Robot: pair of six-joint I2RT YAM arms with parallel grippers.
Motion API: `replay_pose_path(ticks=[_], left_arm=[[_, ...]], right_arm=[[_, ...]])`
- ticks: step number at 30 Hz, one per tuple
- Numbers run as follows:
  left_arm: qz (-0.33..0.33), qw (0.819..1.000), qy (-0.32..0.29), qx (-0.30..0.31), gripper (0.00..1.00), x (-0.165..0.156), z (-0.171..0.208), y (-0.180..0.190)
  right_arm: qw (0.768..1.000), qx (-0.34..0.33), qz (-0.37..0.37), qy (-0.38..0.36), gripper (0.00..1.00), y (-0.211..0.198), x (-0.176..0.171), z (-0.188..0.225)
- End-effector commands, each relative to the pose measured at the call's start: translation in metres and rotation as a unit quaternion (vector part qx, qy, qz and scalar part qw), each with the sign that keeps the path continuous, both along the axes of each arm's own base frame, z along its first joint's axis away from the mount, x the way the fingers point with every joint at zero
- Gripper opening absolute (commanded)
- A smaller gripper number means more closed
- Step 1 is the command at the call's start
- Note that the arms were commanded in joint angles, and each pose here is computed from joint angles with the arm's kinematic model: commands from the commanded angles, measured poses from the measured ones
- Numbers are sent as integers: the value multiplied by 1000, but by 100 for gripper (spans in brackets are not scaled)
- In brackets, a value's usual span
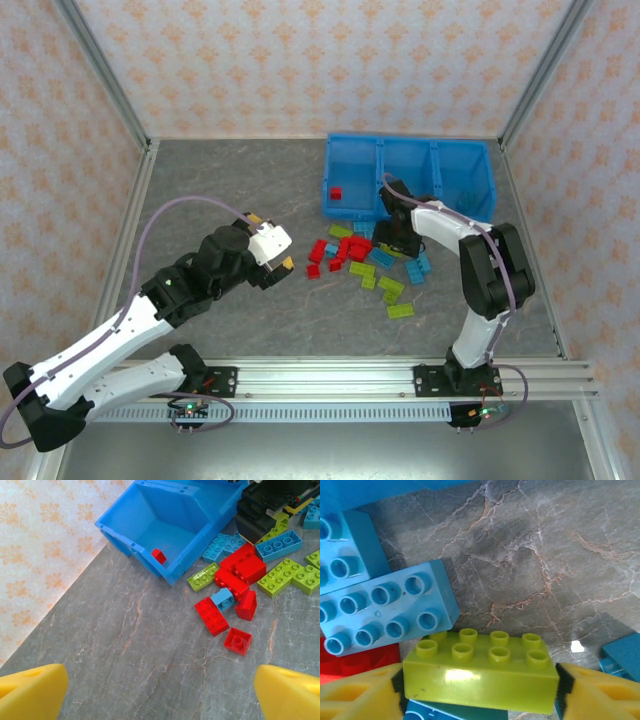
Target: Sort the legos into containers by color
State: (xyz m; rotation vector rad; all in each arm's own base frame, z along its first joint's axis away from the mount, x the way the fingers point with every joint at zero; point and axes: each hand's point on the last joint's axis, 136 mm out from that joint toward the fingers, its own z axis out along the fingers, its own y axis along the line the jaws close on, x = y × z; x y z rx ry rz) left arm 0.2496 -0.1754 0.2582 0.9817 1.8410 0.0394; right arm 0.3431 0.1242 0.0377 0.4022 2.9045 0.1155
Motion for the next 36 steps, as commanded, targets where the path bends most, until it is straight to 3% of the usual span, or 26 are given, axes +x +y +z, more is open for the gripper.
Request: replay_pose_path(ticks=[1,7,13,17,23,27,30,36], left_arm=[[-9,999,-29,-12,96,0,13,0],[-26,999,-34,-30,97,-7,17,-2],[-32,998,-41,-40,100,-8,16,-2],[-27,999,-18,-34,100,0,6,-1],[-18,999,1,-35,100,6,-5,2],[-17,999,8,-29,100,6,-12,4],[-15,1000,9,-25,100,6,-16,5],[-17,999,8,-26,100,6,-14,5]], right_arm=[[1000,-10,-6,0,67,-2,1,1],[999,-17,-20,-47,57,-12,0,35],[982,-13,-67,-178,52,-28,16,113],[975,-19,-87,-205,52,-37,55,140],[971,18,-134,-196,52,-50,135,130],[975,31,-135,-174,57,-49,176,118],[977,35,-131,-165,66,-45,193,120],[974,31,-130,-184,80,-49,185,154]])
